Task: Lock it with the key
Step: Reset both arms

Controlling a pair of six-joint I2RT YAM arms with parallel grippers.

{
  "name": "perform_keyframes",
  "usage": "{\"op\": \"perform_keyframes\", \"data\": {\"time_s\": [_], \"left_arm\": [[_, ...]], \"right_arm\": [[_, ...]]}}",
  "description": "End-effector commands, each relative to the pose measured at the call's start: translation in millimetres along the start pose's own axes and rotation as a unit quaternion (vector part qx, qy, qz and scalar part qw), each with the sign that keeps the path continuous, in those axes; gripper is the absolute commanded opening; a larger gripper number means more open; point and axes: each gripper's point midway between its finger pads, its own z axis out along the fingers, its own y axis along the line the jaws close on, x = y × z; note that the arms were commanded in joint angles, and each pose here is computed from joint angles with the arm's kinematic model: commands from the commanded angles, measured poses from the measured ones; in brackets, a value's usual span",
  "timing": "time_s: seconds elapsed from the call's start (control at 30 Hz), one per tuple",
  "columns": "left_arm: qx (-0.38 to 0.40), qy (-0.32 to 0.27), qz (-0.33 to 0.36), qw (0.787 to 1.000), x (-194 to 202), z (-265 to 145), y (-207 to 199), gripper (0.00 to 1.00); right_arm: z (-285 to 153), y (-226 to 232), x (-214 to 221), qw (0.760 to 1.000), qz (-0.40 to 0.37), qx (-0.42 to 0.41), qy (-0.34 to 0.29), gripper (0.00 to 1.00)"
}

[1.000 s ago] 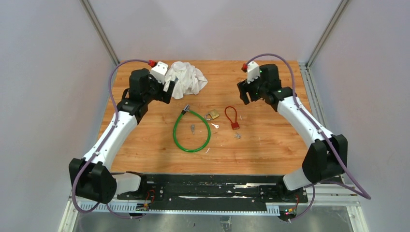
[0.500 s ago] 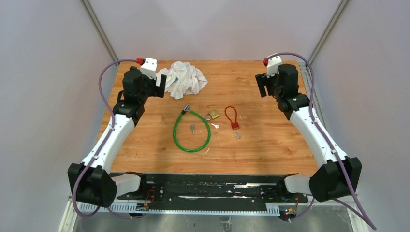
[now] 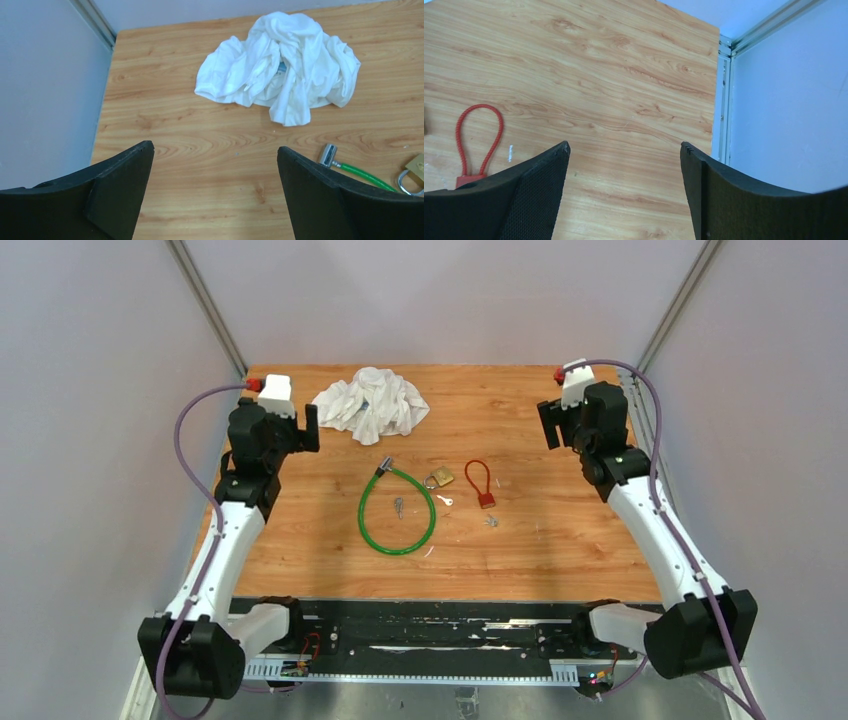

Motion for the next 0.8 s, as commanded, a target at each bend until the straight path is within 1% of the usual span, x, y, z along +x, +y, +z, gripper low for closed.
{"op": "perform_keyframes", "data": {"time_s": [0.0,0.1,0.23,0.33,0.5,0.63,0.77], "left_arm": [[0.022,-0.033,-0.029,0.999,1.6,-16.1,-1.4,0.98],[0.011,-0.059,-0.038,0.997,-3.0,-26.4,3.9,0.98],[0.017,-0.073,-0.032,0.997,-15.5,-32.6,4.0,0.98],[0.021,-0.071,-0.037,0.997,-24.0,-34.1,3.5,0.98],[0.056,-0.059,-0.049,0.995,-29.8,-37.8,-8.8,0.98],[0.071,-0.053,-0.056,0.994,-23.3,-37.9,-15.3,0.98],[0.078,-0.049,-0.047,0.995,-17.0,-39.6,-17.6,0.98]], "right_arm": [[-25.3,2.8,-2.7,0.999,0.024,-0.021,-0.027,0.80],[-29.4,-0.2,2.3,0.999,0.037,-0.007,-0.033,0.80],[-29.6,-0.5,3.9,0.998,0.048,-0.002,-0.035,0.80],[-29.9,-0.1,5.2,0.998,0.054,-0.001,-0.032,0.80],[-37.3,-7.8,12.5,0.998,0.038,0.020,-0.034,0.80],[-43.0,-6.7,15.0,0.998,0.037,0.018,-0.040,0.80],[-46.5,-3.3,16.0,0.999,0.036,0.006,-0.038,0.81]]}}
